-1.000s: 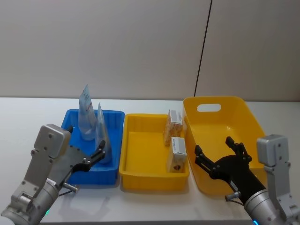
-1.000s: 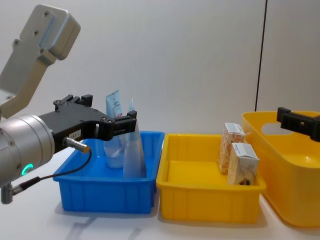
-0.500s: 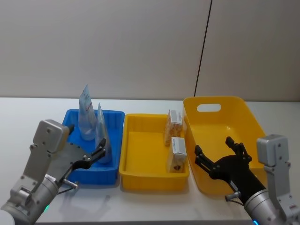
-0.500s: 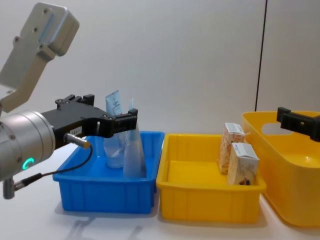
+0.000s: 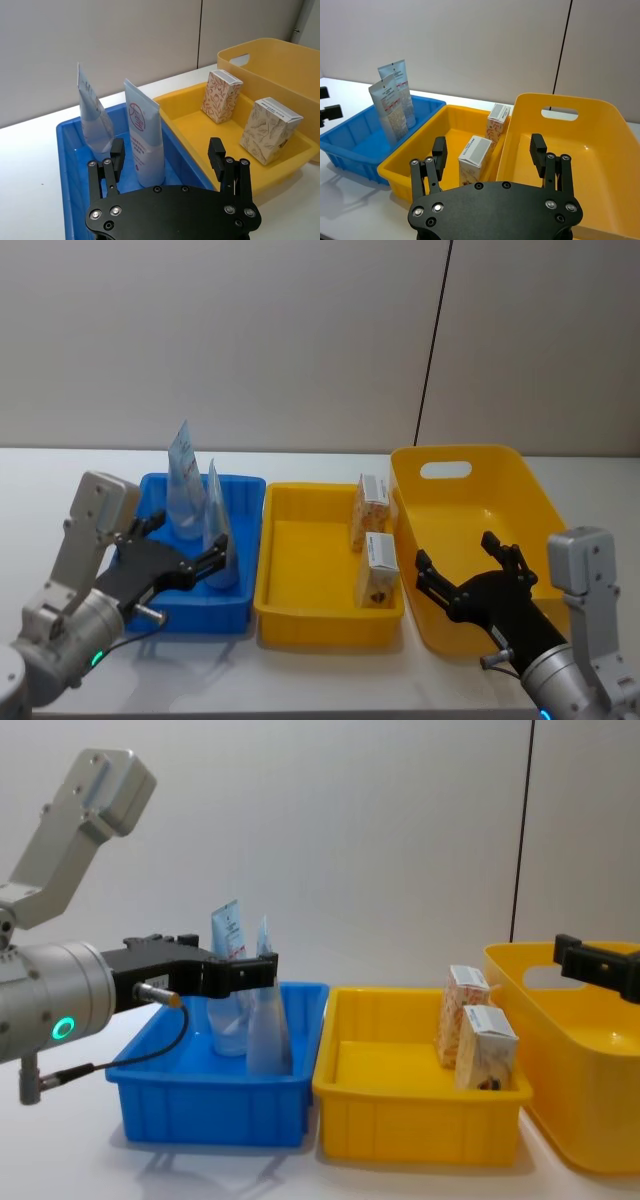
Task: Bimanual collaborative sorting of washing and personal care products
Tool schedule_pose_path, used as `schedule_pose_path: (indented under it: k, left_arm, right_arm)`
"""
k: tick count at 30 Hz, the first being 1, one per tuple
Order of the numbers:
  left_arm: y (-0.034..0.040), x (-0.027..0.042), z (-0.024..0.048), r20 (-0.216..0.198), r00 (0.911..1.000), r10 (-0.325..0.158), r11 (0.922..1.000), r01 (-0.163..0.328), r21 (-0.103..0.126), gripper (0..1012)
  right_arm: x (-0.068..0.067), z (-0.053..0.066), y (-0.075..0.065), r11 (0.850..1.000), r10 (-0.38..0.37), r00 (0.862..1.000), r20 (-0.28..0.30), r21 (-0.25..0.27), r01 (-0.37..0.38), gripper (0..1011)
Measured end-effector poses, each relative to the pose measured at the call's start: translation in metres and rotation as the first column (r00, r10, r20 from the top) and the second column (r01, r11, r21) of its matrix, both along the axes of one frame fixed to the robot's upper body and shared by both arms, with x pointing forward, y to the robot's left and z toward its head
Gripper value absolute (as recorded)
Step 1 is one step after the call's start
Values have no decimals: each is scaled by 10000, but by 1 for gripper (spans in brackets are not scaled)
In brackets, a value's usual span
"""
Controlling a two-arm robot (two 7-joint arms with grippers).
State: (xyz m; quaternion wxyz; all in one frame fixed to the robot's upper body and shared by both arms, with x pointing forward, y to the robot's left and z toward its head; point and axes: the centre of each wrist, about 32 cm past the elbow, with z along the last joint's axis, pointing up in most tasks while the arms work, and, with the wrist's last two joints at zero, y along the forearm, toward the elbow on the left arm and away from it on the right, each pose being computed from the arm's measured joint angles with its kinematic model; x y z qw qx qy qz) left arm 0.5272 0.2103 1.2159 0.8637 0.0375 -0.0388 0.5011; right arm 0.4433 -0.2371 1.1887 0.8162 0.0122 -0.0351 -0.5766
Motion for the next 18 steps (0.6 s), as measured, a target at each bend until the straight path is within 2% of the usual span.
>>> schedule_pose_path:
  k: [4,9,12,18]
  left_arm:
    - [16,144,7,-358,9992,-189,9998,186,-89,1001]
    - [6,287,9,-595,9976,-363,9992,353,-168,1001]
    - [-15,401,2,-766,9960,-471,9987,455,-230,1001]
    - [-54,544,-9,-916,9940,-590,9978,561,-348,1001]
  right_arm:
    - [0,0,0,10000,0,10000,-1,0,0,1003]
    - [0,0,0,10000,0,10000,0,0,0,1003]
    - [0,0,0,10000,-1,10000,1,0,1,1003]
    - [0,0,0,10000,0,10000,0,0,0,1003]
